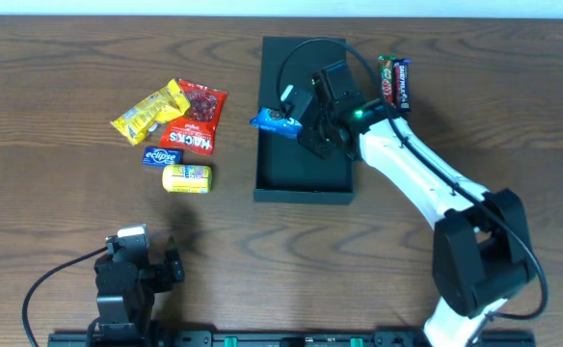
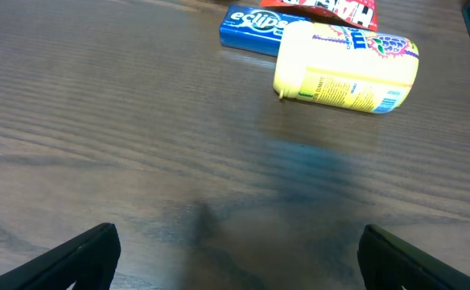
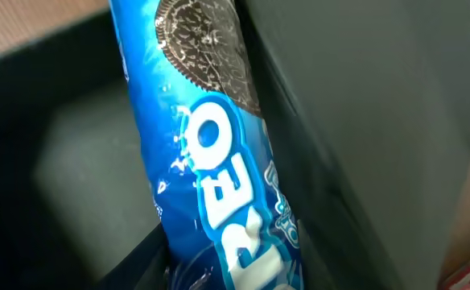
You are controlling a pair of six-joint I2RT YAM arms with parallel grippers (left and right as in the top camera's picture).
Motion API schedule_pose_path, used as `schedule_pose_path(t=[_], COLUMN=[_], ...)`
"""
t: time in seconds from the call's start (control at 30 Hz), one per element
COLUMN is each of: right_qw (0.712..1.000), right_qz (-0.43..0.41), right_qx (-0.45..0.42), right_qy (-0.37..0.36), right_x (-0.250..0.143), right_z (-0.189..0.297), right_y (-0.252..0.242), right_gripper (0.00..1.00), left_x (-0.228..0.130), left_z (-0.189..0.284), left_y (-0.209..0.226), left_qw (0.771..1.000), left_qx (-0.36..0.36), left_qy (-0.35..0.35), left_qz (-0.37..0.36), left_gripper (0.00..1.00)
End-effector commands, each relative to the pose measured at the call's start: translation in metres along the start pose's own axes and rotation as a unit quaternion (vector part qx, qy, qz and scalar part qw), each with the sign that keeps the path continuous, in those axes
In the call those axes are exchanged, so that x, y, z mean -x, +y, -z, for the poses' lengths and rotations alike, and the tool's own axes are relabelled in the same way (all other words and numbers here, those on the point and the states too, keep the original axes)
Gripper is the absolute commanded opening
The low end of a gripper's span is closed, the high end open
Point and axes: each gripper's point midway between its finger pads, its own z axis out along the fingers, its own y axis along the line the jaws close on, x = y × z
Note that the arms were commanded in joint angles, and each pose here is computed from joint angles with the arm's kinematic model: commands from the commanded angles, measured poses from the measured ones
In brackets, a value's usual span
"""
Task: Pack container
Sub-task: 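Lower the Oreo pack into the box and release it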
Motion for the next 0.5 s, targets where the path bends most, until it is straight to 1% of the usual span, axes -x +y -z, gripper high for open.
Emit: schedule_pose_path(t=[0.0,0.23,0.47], right_qw=[1.0,1.0,1.0], right_qz=[0.001,-0.014,-0.014], right_qx=[-0.006,-0.008,-0.014], right_qy=[0.011,0.02,0.009], right_x=[-0.008,-0.02,-0.015], right_z=[-0.007,-0.01,-0.01], right_y=[-0.01,-0.02,-0.025], right_gripper=[0.01,0.01,0.01], left_x=[-0.006,-0.006,-0.006], left_z=[-0.003,-0.003,-0.003], left_y=[0.002,0.002,0.002], left_qw=[1.0,1.0,1.0], left_qx=[0.005,0.005,0.005], left_qy=[0.007,0.007,0.007], left_qz=[0.006,0.006,0.007], left_gripper=[0.95,0.95,0.96])
